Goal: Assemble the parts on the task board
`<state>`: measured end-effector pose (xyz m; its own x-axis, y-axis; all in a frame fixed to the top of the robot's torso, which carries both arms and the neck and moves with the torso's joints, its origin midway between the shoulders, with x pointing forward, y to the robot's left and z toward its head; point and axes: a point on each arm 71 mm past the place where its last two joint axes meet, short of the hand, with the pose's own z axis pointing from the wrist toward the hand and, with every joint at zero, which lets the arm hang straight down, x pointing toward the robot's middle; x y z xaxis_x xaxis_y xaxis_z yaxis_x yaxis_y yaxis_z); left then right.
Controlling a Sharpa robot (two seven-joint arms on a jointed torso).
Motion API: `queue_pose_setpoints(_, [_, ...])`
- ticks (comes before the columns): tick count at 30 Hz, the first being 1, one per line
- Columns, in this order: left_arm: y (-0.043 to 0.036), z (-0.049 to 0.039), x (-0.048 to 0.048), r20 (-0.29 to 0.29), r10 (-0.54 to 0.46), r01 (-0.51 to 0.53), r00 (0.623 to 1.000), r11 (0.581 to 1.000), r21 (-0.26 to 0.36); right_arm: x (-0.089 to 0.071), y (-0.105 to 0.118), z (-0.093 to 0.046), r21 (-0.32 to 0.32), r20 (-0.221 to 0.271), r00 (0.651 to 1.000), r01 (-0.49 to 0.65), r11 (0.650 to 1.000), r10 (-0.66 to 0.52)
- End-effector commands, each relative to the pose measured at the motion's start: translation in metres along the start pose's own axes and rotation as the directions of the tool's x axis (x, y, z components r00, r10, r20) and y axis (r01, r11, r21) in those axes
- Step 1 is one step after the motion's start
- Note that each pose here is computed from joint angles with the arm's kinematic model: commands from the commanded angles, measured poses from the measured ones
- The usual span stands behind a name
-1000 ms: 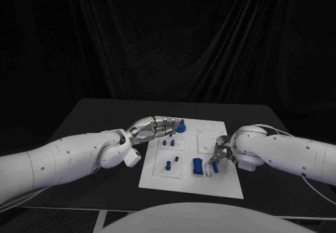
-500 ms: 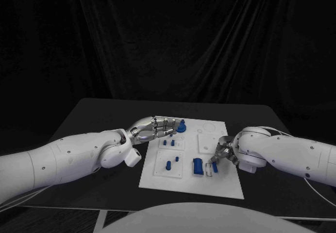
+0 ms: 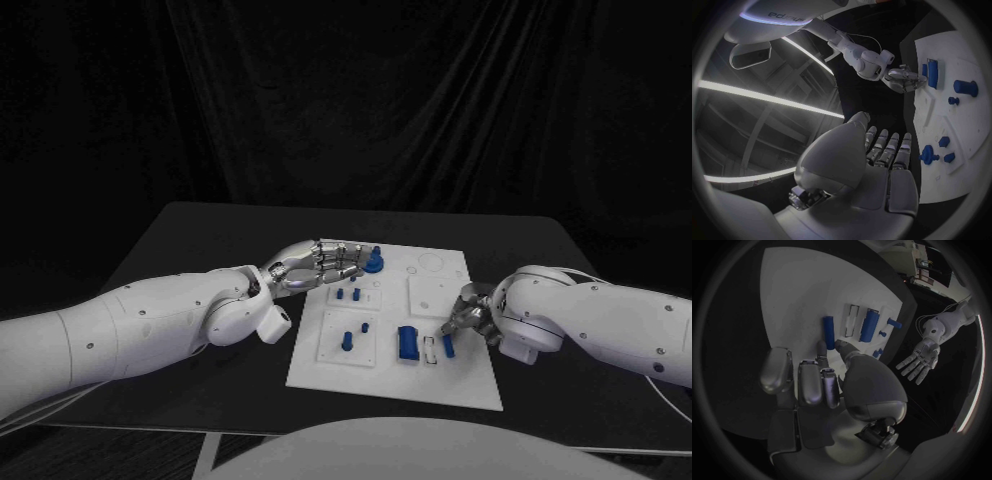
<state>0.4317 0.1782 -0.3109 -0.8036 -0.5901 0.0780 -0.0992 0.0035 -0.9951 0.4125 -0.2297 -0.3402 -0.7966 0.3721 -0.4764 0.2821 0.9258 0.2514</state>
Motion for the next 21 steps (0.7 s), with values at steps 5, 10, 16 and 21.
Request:
queue_pose_setpoints(5, [-0.0007, 0.0011, 0.0017, -0.008, -0.011, 0.011, 1.0, 1.0, 0.015, 0.002, -0.001, -0.007, 0.004, -0.001, 0.999, -0.042, 0.999, 0.042])
queue_pose_setpoints(10, [-0.0007, 0.0008, 0.0016, -0.007, -0.011, 0.011, 1.0, 1.0, 0.015, 0.005, -0.001, -0.011, -0.007, -0.007, 0.999, -0.053, 0.999, 0.053])
queue_pose_setpoints(16, [-0.0005, 0.0007, 0.0015, -0.008, -0.012, 0.012, 1.0, 1.0, 0.014, 0.009, 0.002, -0.015, -0.017, -0.025, 0.996, -0.082, 0.997, 0.081])
queue_pose_setpoints(21, [-0.0004, 0.0006, 0.0015, -0.008, -0.012, 0.012, 1.0, 1.0, 0.014, 0.011, 0.004, -0.016, -0.022, -0.035, 0.993, -0.111, 0.994, 0.11])
